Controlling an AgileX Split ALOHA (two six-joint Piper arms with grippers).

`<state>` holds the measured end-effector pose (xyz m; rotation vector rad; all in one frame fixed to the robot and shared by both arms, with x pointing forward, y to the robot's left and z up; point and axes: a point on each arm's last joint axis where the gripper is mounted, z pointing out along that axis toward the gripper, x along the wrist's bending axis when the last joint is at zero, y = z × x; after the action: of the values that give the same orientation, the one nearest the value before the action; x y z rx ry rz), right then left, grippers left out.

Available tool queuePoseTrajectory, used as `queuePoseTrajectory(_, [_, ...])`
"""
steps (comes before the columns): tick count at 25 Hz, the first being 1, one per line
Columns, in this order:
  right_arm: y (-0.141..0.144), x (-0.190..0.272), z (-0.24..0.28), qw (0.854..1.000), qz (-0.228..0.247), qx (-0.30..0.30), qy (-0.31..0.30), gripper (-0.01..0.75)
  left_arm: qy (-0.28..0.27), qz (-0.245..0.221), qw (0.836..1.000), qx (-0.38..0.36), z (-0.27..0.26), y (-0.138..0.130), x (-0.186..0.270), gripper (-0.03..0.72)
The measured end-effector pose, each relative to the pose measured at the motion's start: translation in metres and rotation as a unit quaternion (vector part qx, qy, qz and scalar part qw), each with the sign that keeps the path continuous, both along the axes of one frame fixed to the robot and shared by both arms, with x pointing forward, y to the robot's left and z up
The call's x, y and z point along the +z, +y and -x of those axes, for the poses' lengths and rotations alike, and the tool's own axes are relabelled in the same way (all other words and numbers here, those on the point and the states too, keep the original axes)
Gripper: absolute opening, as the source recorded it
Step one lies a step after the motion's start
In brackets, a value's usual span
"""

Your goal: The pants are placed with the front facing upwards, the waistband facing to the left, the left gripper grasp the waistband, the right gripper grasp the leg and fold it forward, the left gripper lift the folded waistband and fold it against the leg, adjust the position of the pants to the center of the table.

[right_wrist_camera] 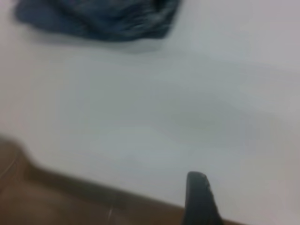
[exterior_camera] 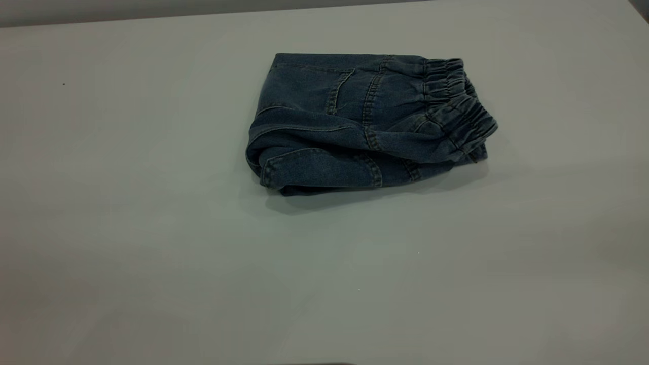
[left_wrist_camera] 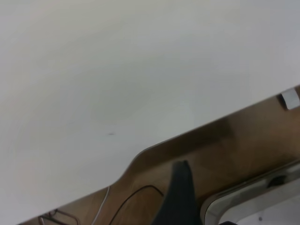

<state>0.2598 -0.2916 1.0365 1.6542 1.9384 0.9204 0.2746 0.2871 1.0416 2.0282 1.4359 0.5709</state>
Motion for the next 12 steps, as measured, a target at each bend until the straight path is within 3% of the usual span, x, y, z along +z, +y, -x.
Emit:
queuePoseTrajectory(5, [-0.006, 0.002, 0.014, 0.994, -0.010, -0.097, -0.054, 0.388, -0.004, 0.001, 0.997, 0.074, 0.000, 0.006, 0.000, 0.582])
queuePoseTrajectory(12, [-0.006, 0.001, 0.027, 0.988, -0.016, -0.118, -0.096, 0.388, -0.090, 0.009, 0.989, 0.121, 0.025, 0.008, 0.004, 0.582])
